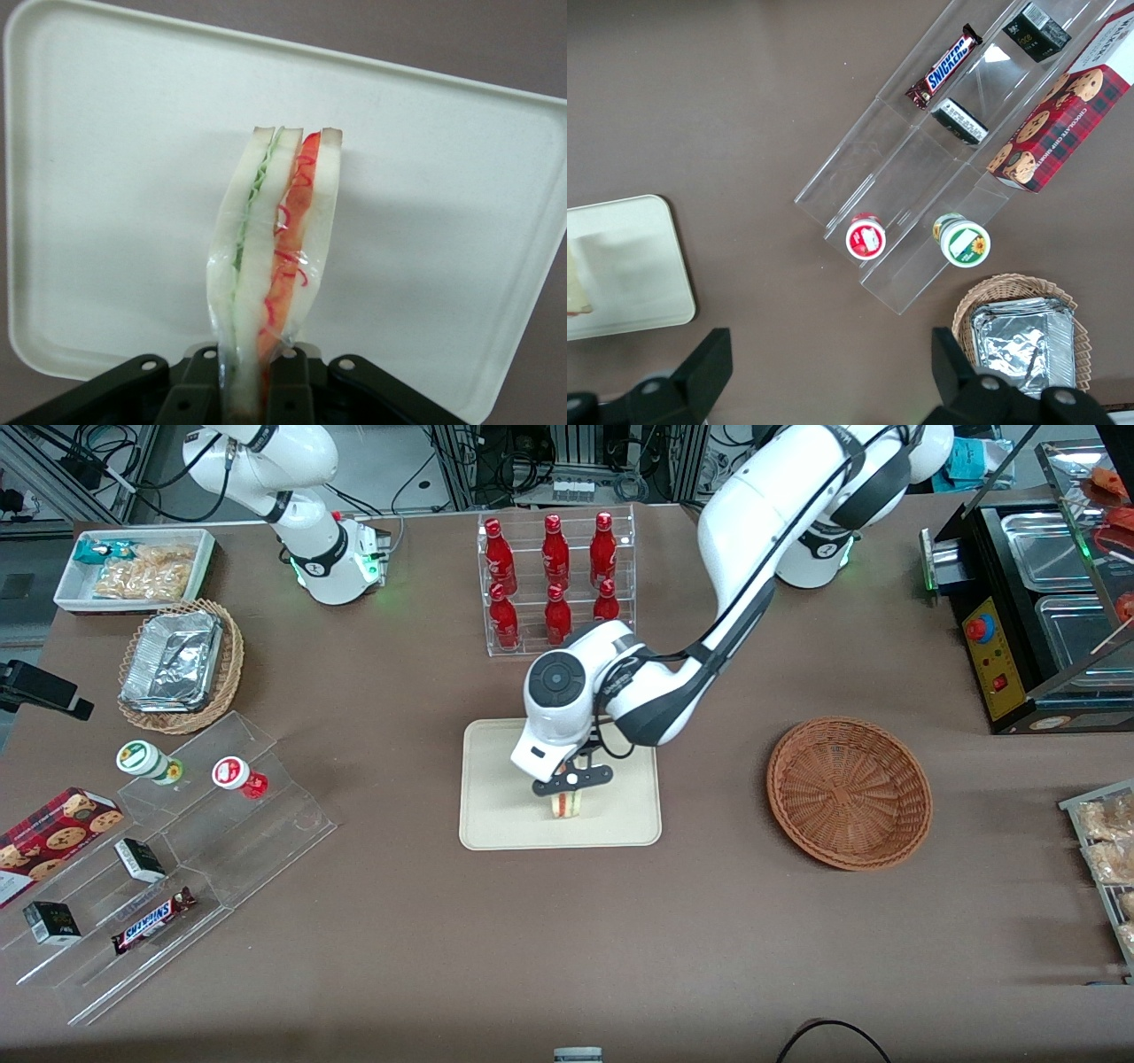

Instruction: Place sandwich from basket to tray

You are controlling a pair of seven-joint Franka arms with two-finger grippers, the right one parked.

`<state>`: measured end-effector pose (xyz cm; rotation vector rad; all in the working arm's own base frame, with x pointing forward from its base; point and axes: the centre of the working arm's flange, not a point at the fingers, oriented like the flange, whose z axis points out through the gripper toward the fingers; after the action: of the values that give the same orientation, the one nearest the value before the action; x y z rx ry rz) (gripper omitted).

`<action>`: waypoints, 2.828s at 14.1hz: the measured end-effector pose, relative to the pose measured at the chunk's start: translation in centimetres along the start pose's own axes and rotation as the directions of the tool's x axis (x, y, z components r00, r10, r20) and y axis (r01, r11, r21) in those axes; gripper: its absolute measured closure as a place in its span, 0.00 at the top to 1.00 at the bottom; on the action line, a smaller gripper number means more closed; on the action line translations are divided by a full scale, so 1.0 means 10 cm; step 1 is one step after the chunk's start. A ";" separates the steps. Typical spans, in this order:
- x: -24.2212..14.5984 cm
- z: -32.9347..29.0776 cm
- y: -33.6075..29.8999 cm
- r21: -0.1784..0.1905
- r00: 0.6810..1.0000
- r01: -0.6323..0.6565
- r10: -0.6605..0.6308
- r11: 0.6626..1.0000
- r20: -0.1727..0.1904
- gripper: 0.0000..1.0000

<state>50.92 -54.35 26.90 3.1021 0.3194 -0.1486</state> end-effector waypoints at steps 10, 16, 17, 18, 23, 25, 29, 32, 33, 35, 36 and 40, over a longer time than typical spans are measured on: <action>-0.10 0.26 0.12 0.019 0.999 -0.045 0.045 0.999 0.022 0.25; -0.05 0.08 0.13 0.014 0.999 -0.043 0.043 0.999 0.007 0.83; -0.04 -0.07 0.10 0.036 0.999 -0.043 0.043 0.998 0.007 0.94; -0.04 -0.28 0.05 0.065 0.999 -0.033 0.032 0.997 0.007 1.00; 0.42 -1.12 -0.69 0.145 0.998 0.067 -0.065 0.987 -0.020 1.00; 0.65 -1.15 -1.12 0.176 0.999 0.053 -0.053 0.983 -0.005 1.00; 0.90 -1.45 -2.15 0.205 0.999 -0.004 -0.003 0.979 0.036 1.00; 0.83 -1.78 -2.89 0.179 0.995 -0.077 0.064 0.981 0.078 1.00; 0.79 -1.89 -3.10 0.166 0.991 -0.107 0.093 0.980 0.093 1.00; 0.74 -2.14 -3.54 0.134 0.979 -0.176 0.159 0.975 0.127 1.00; 0.74 -2.28 -3.75 0.117 0.971 -0.209 0.193 0.971 0.139 1.00; 0.85 -2.88 -4.66 0.048 0.941 -0.329 0.324 0.943 0.093 1.00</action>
<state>52.38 -6.20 54.33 3.1407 -0.2083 -0.2849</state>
